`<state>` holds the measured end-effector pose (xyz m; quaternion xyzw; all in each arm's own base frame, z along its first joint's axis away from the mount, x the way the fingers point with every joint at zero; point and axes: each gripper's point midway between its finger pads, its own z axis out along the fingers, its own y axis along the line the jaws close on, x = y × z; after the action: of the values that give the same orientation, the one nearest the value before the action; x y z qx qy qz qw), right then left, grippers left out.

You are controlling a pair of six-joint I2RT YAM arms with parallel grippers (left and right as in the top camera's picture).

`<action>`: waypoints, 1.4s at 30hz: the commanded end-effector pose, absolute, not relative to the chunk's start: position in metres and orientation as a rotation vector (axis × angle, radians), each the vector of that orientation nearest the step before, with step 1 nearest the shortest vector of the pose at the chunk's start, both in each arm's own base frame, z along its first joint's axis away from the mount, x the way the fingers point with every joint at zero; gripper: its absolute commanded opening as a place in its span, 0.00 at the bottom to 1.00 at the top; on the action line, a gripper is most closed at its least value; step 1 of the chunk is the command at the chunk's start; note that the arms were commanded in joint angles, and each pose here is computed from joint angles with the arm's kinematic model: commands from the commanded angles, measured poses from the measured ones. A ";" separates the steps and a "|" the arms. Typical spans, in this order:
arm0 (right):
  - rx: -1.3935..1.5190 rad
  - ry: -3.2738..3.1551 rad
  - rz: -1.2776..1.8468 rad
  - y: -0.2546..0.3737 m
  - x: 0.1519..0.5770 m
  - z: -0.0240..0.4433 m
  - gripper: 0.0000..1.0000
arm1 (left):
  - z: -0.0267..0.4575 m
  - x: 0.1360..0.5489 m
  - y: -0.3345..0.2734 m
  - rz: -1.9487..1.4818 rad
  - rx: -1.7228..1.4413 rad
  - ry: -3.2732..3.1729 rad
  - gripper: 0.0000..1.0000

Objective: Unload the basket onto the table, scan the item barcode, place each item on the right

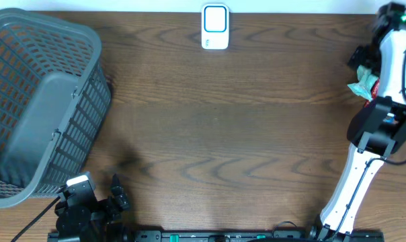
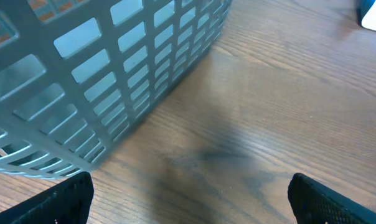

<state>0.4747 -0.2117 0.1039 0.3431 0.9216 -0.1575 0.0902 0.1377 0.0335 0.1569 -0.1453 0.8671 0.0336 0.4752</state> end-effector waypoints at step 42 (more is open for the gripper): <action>0.360 1.658 -0.011 -0.034 0.073 0.559 0.99 | 0.156 0.138 0.033 0.080 -0.358 2.122 1.00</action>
<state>0.0826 -0.0306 0.5609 0.1700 0.7335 0.0177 0.6578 0.1377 0.0336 0.1569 -0.1454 0.8671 0.0338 0.4752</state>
